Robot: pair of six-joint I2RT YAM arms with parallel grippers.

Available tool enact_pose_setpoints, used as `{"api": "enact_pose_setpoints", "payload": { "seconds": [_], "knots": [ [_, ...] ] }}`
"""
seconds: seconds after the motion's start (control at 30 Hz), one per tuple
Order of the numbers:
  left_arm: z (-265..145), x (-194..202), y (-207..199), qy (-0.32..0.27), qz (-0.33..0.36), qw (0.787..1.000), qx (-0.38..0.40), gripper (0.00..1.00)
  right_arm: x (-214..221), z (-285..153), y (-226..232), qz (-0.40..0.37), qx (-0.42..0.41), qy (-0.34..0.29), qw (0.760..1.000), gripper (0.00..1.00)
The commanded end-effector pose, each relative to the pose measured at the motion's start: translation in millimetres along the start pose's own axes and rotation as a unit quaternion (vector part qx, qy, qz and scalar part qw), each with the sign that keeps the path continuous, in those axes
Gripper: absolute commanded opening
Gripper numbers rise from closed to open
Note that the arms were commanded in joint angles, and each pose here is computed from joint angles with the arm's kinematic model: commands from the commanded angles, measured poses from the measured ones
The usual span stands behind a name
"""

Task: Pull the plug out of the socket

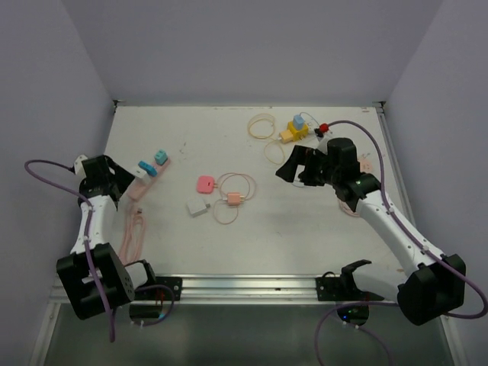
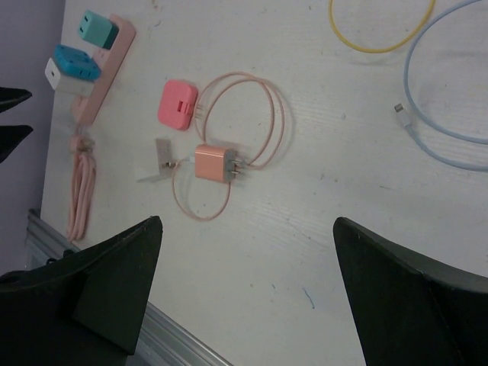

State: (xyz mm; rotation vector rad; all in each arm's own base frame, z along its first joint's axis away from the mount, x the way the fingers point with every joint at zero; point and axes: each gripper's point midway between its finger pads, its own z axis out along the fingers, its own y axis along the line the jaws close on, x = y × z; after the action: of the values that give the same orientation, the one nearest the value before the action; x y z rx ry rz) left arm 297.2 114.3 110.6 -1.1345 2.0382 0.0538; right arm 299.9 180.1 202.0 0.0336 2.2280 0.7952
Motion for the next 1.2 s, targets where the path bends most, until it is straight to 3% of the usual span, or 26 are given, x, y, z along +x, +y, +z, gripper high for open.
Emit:
{"api": "enact_pose_setpoints", "payload": {
  "seconds": [0.0, 0.37, 0.63, 0.77, 0.83, 1.03, 1.17],
  "knots": [
    [12.3, -16.4, -14.2, -0.024, -0.058, 0.998, 0.03, 0.84, 1.7, -4.5, 9.3, -0.026, -0.02, -0.007, 0.999, 0.98],
    [66.8, -2.7, -7.9, 0.019, -0.08, 0.996, -0.022, 0.67, 14.1, -7.9, 8.1, -0.049, -0.019, 0.003, 0.999, 0.98],
    [91.4, 14.1, -10.7, 0.052, -0.098, 0.993, -0.024, 0.65, 16.7, -3.9, 5.2, -0.049, -0.016, 0.009, 0.999, 0.98],
    [94.1, 29.0, -8.1, 0.068, -0.092, 0.993, -0.02, 0.63, 16.7, -0.8, 4.6, -0.048, -0.014, 0.013, 0.999, 0.98],
    [93.3, 41.5, -4.9, 0.078, -0.079, 0.994, -0.02, 0.55, 16.4, 1.4, 4.1, -0.047, -0.013, 0.015, 0.999, 0.98],
    [84.0, 75.2, -4.5, 0.106, -0.041, 0.993, -0.016, 0.45, 17.3, 7.3, 4.6, -0.041, -0.015, 0.024, 0.999, 0.98],
    [73.3, 101.5, -16.0, 0.127, -0.006, 0.992, 0.001, 0.45, 17.5, 8.4, 5.0, -0.039, -0.016, 0.026, 0.999, 0.98]
  ]
}}
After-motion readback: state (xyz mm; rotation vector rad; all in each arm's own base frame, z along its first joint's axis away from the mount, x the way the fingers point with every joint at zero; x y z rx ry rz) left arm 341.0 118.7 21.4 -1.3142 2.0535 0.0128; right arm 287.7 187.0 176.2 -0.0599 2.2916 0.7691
